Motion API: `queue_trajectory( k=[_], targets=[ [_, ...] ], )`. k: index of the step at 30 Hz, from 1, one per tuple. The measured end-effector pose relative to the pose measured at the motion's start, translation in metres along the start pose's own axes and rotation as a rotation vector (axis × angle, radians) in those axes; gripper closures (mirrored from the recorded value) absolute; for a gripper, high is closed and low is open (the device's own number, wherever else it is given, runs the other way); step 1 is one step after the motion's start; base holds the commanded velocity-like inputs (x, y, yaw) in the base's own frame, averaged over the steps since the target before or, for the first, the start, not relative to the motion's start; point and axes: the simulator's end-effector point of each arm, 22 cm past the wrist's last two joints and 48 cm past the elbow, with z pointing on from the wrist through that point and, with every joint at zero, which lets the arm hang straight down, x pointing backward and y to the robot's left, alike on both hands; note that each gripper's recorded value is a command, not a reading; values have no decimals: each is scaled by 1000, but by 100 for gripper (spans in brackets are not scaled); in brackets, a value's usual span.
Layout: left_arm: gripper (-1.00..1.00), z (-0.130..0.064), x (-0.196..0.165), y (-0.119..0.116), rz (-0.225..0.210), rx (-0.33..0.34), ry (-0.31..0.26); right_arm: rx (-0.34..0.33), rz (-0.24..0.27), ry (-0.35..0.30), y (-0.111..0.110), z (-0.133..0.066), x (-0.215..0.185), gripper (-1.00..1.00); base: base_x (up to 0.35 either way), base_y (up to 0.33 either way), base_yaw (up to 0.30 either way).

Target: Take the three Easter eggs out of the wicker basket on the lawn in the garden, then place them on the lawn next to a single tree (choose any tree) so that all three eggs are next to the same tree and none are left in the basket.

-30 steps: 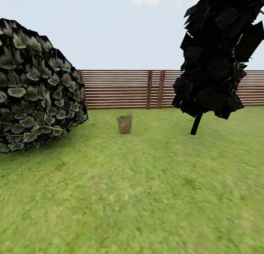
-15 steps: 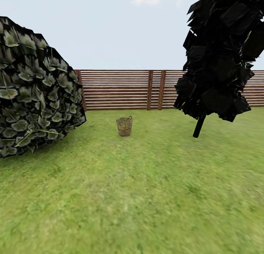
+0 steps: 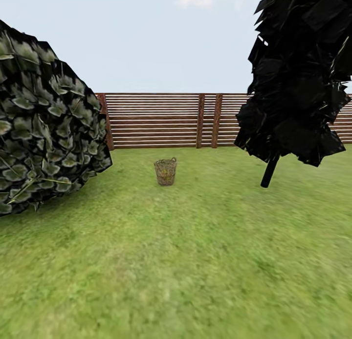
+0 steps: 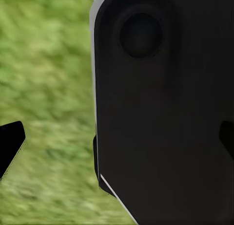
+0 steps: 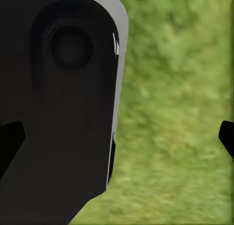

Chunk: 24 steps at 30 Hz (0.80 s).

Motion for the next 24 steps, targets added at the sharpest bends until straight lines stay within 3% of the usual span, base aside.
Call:
queue_trajectory(
  k=[24],
  targets=[
    [-100,0,0,1,0,-1,0,1,2,0,0,0,0,-100,330,0,0]
  ],
)
